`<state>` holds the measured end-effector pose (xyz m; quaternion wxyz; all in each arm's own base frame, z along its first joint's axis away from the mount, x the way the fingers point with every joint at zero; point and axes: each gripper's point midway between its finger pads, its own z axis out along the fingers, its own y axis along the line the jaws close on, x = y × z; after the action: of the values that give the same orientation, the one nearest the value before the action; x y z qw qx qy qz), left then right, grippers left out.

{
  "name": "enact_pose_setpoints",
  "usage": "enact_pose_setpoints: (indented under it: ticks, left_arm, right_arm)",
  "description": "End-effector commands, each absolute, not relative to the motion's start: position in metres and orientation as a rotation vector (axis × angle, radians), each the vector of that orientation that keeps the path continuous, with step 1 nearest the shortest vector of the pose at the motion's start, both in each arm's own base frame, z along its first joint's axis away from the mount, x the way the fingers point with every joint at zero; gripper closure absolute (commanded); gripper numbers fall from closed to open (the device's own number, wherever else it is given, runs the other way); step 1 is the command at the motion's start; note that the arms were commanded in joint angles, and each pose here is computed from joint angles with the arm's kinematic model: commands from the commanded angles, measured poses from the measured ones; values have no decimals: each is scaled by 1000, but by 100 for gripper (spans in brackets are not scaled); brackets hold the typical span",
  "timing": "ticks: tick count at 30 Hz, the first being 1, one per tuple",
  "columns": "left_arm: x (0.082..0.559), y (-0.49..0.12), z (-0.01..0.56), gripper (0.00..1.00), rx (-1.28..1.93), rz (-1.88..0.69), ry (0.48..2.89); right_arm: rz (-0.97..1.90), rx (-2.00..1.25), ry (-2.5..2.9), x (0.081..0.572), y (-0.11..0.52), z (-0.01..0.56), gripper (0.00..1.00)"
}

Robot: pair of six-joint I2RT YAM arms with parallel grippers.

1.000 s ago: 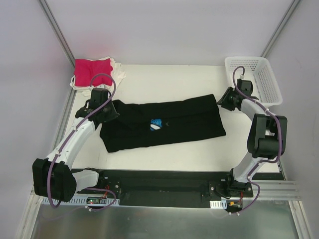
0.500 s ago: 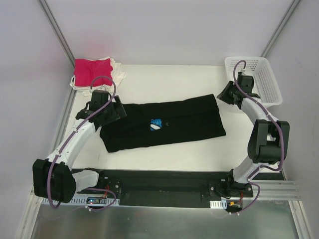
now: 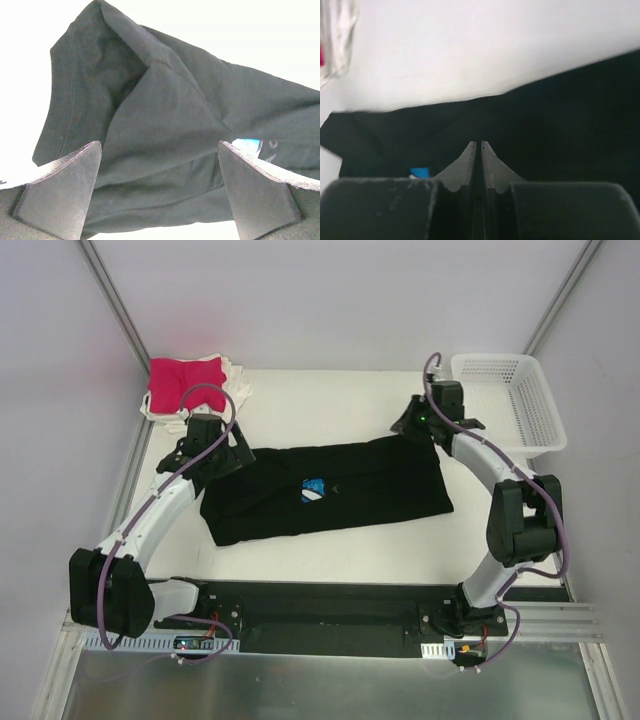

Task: Fold and stack the t-shirts
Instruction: Fold the other side of the tshirt into a rectangle

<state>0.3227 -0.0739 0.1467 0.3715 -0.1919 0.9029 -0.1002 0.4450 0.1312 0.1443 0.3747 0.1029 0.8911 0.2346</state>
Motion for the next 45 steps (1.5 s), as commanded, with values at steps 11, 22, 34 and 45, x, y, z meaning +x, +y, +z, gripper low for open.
enact_pose_setpoints:
  ticks: [11,22,34,45]
  left_arm:
    - [432,-59,155,2,-655,-73,2108]
    - [475,-34,144,5,-1010,-149,1991]
    - [450,-38,121,9,-1221,-258,1973]
    - [437,-38,98,12,-1255,-237,2014]
  right_arm:
    - [792,148,2244,453,199,156,94]
    - [804,265,2196,450,160,159,95]
    - [821,288,2204,449,154,153,97]
    - [842,295,2208,446,155,152,98]
